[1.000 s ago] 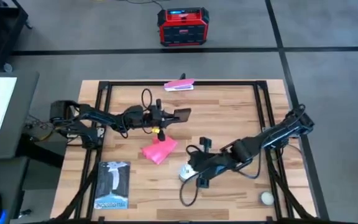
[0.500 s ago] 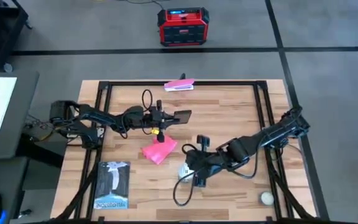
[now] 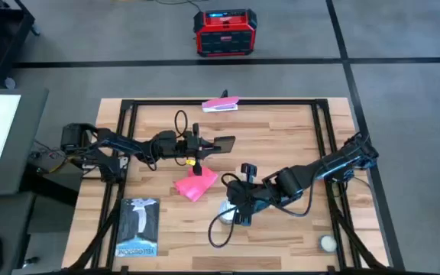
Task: Apply microfiber cloth
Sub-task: Spray the black cellphone
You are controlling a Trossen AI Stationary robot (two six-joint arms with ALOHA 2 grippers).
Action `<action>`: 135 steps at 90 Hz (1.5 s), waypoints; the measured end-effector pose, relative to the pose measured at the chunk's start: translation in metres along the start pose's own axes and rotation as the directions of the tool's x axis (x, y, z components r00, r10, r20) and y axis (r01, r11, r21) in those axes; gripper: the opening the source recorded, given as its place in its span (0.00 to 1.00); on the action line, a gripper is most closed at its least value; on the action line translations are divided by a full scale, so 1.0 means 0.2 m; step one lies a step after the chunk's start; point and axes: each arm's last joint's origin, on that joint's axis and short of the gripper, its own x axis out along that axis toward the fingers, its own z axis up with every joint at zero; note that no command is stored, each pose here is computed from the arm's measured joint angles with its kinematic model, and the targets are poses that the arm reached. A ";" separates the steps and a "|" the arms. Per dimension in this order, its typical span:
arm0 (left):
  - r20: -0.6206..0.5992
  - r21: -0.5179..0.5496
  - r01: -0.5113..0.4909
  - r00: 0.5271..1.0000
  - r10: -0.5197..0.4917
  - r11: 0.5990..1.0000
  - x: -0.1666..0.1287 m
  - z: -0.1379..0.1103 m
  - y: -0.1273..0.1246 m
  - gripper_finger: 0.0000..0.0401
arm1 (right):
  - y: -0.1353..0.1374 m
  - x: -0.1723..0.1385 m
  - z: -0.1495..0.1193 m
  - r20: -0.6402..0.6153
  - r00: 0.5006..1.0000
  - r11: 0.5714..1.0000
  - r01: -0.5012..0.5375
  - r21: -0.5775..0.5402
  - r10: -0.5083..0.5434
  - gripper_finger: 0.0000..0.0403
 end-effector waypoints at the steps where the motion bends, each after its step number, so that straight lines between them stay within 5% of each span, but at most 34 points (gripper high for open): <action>1: 0.000 0.000 0.000 1.000 0.000 1.000 0.00 0.00 0.00 0.01 | 0.00 0.00 0.00 -0.001 1.000 1.000 0.000 0.001 0.000 0.00; 135: 0.013 -0.022 0.000 1.000 0.000 1.000 0.07 -0.07 -0.02 0.01 | 0.05 0.06 -0.02 -0.025 0.999 0.999 -0.031 0.009 0.031 0.00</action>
